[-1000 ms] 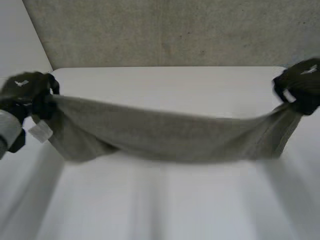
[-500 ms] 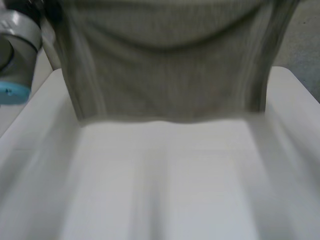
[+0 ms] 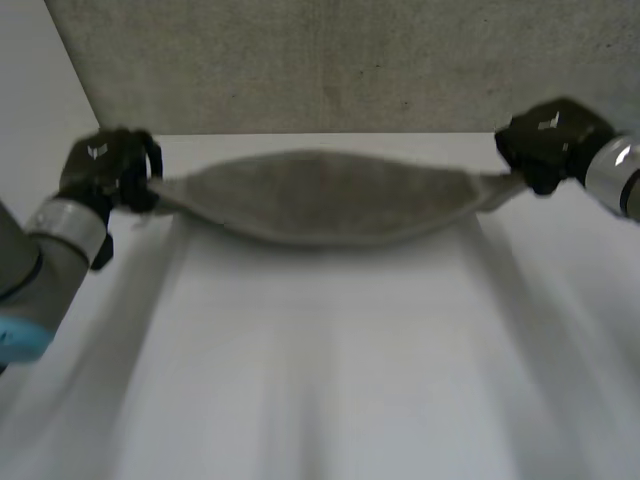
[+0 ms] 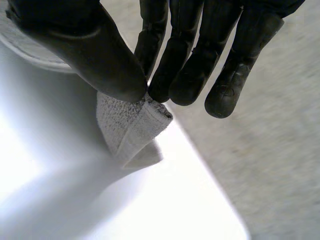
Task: Fold the towel.
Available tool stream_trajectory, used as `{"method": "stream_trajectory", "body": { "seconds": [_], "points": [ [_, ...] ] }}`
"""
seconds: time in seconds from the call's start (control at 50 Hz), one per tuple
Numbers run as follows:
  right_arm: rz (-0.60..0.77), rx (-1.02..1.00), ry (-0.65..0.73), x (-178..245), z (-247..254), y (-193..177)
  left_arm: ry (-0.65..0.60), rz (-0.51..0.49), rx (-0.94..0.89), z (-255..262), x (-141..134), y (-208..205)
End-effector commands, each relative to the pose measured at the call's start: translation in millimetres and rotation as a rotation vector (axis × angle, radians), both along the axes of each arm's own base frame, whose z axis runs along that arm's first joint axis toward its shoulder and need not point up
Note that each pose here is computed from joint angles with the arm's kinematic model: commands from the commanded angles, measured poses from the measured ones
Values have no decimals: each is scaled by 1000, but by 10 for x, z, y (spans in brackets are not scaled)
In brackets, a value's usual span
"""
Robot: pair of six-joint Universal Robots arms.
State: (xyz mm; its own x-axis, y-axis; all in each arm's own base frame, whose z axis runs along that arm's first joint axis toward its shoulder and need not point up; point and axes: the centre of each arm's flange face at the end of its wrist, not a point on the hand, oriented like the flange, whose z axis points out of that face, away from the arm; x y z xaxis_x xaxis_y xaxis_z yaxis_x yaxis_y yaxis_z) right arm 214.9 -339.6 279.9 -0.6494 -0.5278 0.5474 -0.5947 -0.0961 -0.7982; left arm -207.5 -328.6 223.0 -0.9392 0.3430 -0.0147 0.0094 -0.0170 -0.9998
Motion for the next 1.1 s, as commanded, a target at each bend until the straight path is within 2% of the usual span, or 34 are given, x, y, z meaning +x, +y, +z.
{"method": "stream_trajectory", "body": {
  "seconds": [0.02,0.18,0.32,0.4,0.42,0.56,0.72,0.88,1.1],
  "points": [
    [-13,94,-13,-236,-116,362,-6,-45,57,-168,186,365],
    [-92,-18,-47,-476,391,640,10,-98,-83,273,236,743],
    [-58,36,-55,-474,396,623,6,-89,-123,375,306,645],
    [-25,161,-57,-430,-1,273,-4,-85,1,2,275,285],
    [-25,161,-57,-430,-2,271,-6,-95,31,-107,232,153],
    [-44,183,-19,-222,-394,-381,-61,-114,99,-471,31,-309],
    [-134,114,36,-21,-788,-934,-138,-20,121,-714,-69,-761],
    [-184,22,43,98,-1011,-1236,-138,0,87,-798,-174,-1022],
    [-166,-71,7,240,-1142,-1380,-137,36,52,-873,-263,-1185]
  ]
}}
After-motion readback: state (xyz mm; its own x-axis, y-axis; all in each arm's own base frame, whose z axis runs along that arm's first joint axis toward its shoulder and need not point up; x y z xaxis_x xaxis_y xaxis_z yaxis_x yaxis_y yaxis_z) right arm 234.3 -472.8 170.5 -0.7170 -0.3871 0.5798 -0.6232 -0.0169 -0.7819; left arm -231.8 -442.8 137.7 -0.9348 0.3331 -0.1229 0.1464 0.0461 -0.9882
